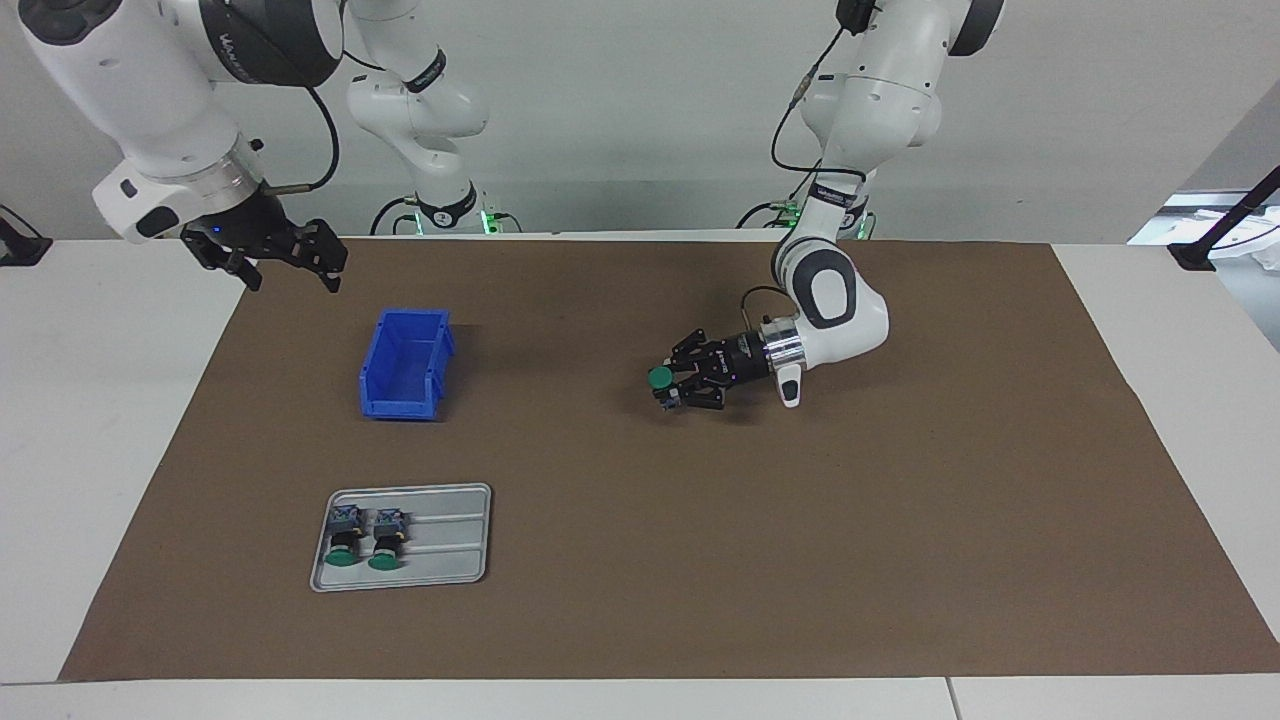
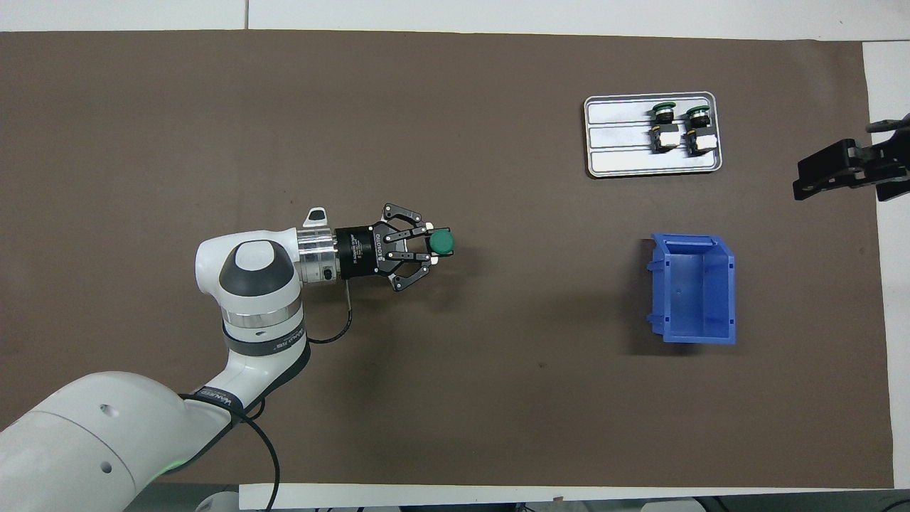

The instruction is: Place and press button with both arms

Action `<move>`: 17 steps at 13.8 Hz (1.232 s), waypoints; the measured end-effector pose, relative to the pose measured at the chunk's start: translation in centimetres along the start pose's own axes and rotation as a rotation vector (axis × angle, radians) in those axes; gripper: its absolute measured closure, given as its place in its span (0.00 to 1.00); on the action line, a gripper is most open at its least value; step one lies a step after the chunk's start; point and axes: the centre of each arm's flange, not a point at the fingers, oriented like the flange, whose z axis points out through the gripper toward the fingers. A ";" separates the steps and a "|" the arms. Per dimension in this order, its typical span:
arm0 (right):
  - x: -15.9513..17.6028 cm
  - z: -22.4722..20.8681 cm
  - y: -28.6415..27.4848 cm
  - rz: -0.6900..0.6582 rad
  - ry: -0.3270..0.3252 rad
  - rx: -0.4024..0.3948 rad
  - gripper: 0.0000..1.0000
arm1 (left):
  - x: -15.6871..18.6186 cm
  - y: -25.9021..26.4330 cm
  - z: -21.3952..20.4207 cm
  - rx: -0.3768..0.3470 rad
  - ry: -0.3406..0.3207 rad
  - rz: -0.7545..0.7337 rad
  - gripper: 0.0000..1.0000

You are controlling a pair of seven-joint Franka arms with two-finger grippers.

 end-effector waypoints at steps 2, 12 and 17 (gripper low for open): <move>0.0 0.0 0.0 0.000 0.000 0.000 0.02 | 0.4 -0.1 0.0 -0.002 -0.002 0.000 0.67; 0.0 0.0 0.0 0.000 0.000 0.000 0.02 | 1.8 -0.6 0.2 -0.016 -0.005 -0.027 0.67; 0.0 0.0 0.0 0.000 0.000 0.000 0.02 | 2.1 -0.8 0.2 -0.026 -0.008 -0.043 0.67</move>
